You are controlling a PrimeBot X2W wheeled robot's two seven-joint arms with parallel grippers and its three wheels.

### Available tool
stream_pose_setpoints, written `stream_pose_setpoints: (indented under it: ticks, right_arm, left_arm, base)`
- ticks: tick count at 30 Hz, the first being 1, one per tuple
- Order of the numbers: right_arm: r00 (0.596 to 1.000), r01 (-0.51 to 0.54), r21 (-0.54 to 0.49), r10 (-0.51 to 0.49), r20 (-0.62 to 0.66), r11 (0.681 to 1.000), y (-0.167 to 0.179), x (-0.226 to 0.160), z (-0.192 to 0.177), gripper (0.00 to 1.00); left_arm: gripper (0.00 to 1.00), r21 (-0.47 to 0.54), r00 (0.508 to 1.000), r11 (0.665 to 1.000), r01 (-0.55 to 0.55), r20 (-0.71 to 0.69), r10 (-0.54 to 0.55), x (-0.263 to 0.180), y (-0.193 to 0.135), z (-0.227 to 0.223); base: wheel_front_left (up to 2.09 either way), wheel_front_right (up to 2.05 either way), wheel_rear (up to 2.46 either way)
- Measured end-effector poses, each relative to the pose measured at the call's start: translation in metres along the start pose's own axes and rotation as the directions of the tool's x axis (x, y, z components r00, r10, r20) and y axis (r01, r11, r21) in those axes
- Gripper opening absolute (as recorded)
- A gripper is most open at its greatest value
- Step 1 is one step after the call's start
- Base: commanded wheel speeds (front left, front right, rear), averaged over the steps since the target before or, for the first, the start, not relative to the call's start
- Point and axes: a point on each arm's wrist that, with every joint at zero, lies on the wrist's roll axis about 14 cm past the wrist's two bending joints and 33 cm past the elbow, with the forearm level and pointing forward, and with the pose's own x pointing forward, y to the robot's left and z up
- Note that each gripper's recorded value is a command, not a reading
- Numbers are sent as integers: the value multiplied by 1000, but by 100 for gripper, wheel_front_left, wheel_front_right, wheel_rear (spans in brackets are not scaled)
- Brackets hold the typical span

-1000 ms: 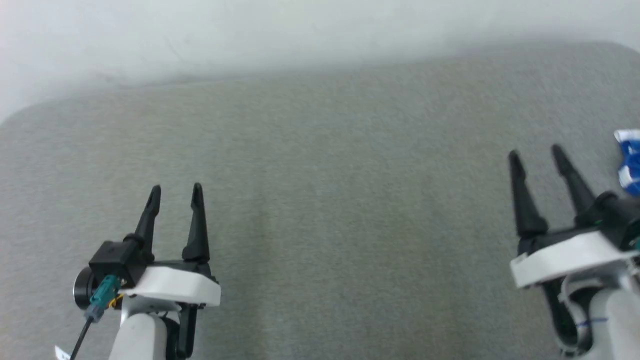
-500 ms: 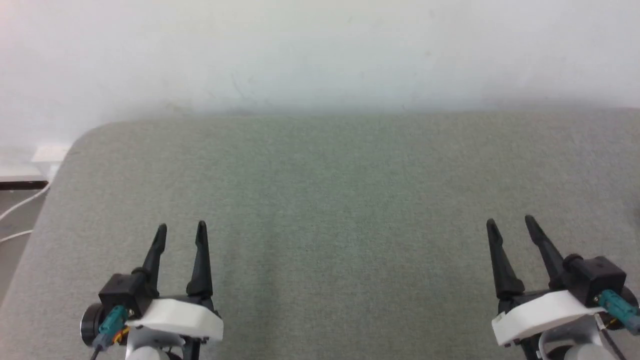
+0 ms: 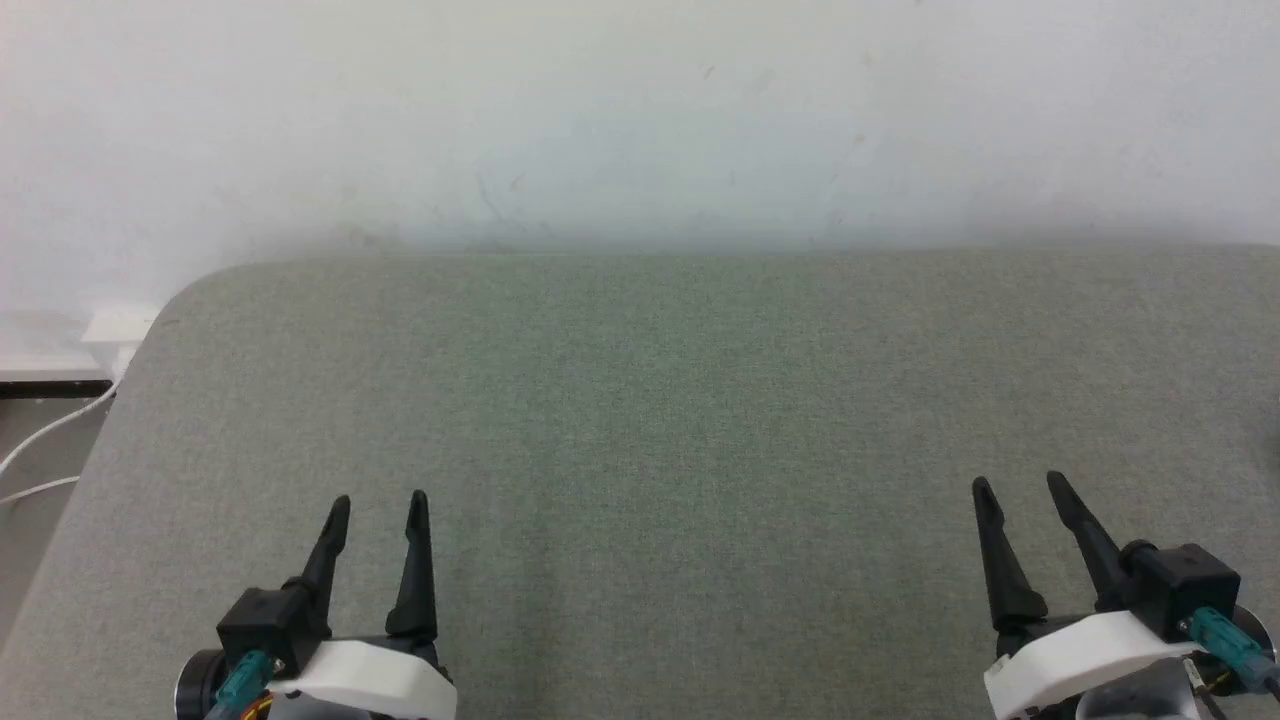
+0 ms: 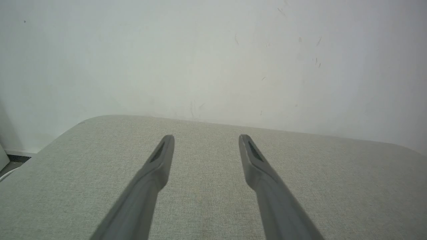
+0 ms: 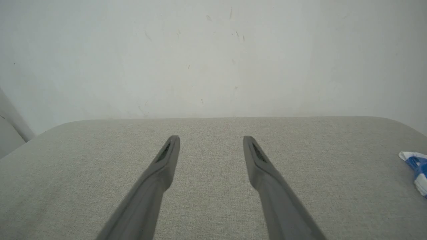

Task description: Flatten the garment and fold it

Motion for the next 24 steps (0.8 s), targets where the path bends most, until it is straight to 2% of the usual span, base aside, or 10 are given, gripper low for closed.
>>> stream_pose_setpoints:
  ticks: [11,12,24]
  right_arm:
    - [1000,7,1,-7,-4,1000,-2,1,-3,100]
    - [1000,6,1,-6,-4,1000,-2,1,-3,0]
    - [1000,9,-1,-9,-9,1000,-3,1,-4,0]
  left_arm:
    - [100,-9,1000,1000,10,-4,-10,0,-5,-2]
    - [0,-8,1000,1000,11,-5,-11,0,-5,-2]
    - [0,-6,1000,1000,14,-16,-14,1,-6,-3]
  base:
    - [0,0,0]
    - [0,0,0]
    - [0,0,0]
